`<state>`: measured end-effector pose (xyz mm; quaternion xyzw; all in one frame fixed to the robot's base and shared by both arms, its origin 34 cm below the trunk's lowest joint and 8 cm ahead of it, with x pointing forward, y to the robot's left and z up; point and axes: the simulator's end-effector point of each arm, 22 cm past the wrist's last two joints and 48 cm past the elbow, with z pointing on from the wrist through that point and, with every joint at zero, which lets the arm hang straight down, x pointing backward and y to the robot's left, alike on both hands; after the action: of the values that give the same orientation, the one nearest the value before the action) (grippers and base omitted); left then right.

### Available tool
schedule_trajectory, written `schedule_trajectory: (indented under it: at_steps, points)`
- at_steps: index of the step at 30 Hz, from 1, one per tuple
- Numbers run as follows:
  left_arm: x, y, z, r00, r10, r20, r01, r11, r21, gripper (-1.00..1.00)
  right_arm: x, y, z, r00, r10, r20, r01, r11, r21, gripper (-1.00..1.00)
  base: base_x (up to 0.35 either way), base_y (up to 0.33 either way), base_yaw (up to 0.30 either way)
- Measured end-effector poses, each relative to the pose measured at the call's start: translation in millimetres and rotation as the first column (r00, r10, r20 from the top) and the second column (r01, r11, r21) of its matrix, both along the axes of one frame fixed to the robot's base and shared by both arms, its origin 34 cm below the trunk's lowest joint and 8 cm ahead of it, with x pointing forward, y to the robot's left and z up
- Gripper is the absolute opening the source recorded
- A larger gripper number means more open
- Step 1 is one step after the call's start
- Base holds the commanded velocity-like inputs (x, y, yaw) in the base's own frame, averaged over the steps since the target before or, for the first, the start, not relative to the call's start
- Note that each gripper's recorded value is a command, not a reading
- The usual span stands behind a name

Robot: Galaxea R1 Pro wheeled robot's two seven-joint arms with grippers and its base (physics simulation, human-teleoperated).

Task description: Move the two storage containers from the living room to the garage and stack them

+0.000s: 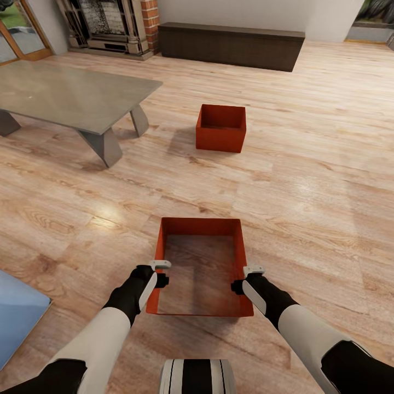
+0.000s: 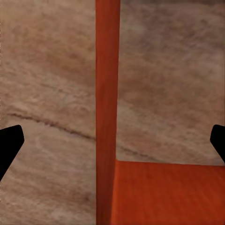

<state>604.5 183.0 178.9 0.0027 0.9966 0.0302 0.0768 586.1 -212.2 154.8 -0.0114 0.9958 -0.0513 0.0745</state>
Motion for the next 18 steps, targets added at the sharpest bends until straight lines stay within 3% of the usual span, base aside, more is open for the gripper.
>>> schedule_trajectory:
  at_steps: [18]
  points:
    - [-6.8, 5.0, -4.6, 1.000, 0.004, -0.016, -0.003, 1.000, 0.007, 1.00, 0.0, 0.0, 0.0, 1.000, 0.000, 0.000, 0.000, 1.000, 0.000, 1.00, 0.000, 0.000, 0.000]
